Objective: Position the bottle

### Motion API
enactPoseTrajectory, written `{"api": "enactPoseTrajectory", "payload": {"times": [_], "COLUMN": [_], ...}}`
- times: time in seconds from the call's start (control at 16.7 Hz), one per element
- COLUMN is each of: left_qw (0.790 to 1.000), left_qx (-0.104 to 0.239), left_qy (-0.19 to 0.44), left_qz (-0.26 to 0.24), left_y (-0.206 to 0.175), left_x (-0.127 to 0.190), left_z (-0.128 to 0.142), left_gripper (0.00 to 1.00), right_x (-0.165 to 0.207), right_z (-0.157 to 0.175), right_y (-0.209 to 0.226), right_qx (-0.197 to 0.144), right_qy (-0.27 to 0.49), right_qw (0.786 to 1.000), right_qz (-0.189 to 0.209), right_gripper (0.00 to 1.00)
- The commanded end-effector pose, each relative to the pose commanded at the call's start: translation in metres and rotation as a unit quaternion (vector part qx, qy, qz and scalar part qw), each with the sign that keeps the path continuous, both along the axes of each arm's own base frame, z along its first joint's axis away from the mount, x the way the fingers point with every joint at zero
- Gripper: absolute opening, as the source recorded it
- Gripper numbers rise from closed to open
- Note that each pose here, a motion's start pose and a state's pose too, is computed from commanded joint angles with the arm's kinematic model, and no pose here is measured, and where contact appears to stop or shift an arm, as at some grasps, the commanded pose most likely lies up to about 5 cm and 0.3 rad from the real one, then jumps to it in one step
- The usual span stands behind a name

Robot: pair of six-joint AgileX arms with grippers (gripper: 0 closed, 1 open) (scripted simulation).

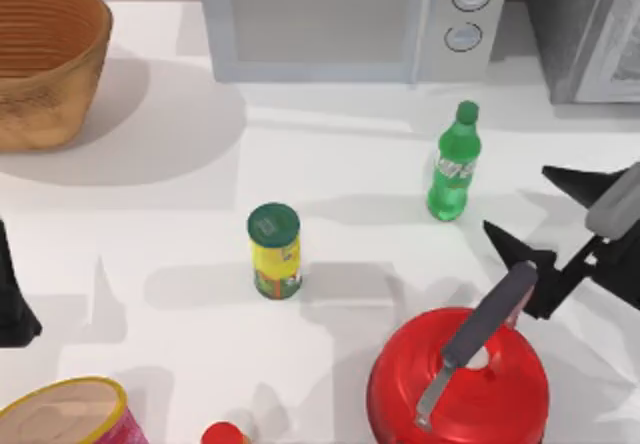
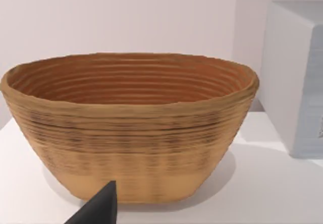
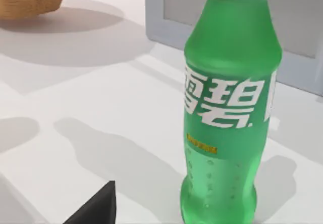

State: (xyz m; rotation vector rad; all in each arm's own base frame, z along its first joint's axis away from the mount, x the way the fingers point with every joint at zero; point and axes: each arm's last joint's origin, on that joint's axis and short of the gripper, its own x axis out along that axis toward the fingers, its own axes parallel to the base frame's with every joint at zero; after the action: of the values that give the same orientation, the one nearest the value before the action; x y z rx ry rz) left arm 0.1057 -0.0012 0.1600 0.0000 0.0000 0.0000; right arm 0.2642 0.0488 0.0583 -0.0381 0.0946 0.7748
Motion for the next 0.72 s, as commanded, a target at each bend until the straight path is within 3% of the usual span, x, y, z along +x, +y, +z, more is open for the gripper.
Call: {"api": "enactPoseTrajectory", "payload": {"times": [0.3,0.72], "left_qw": [1.000,1.000], "left_qx": [0.000,0.000], "left_qy": [0.000,0.000], "left_qz": [0.000,0.000], "left_y": [0.000,0.000], "left_x": [0.000,0.000], "left_z": [0.000,0.000], "left_gripper": [1.00,1.00], "right_x": [0.003,0.055], "right_z": [0.000,-0.008], "right_y": [0.001,0.049], "right_qx": [0.000,0.000], "right_qy": [0.001,-0.001], "right_qw": [1.000,1.000], "right_qz": [-0.003,0.000], "right_gripper": [1.00,1.00]}}
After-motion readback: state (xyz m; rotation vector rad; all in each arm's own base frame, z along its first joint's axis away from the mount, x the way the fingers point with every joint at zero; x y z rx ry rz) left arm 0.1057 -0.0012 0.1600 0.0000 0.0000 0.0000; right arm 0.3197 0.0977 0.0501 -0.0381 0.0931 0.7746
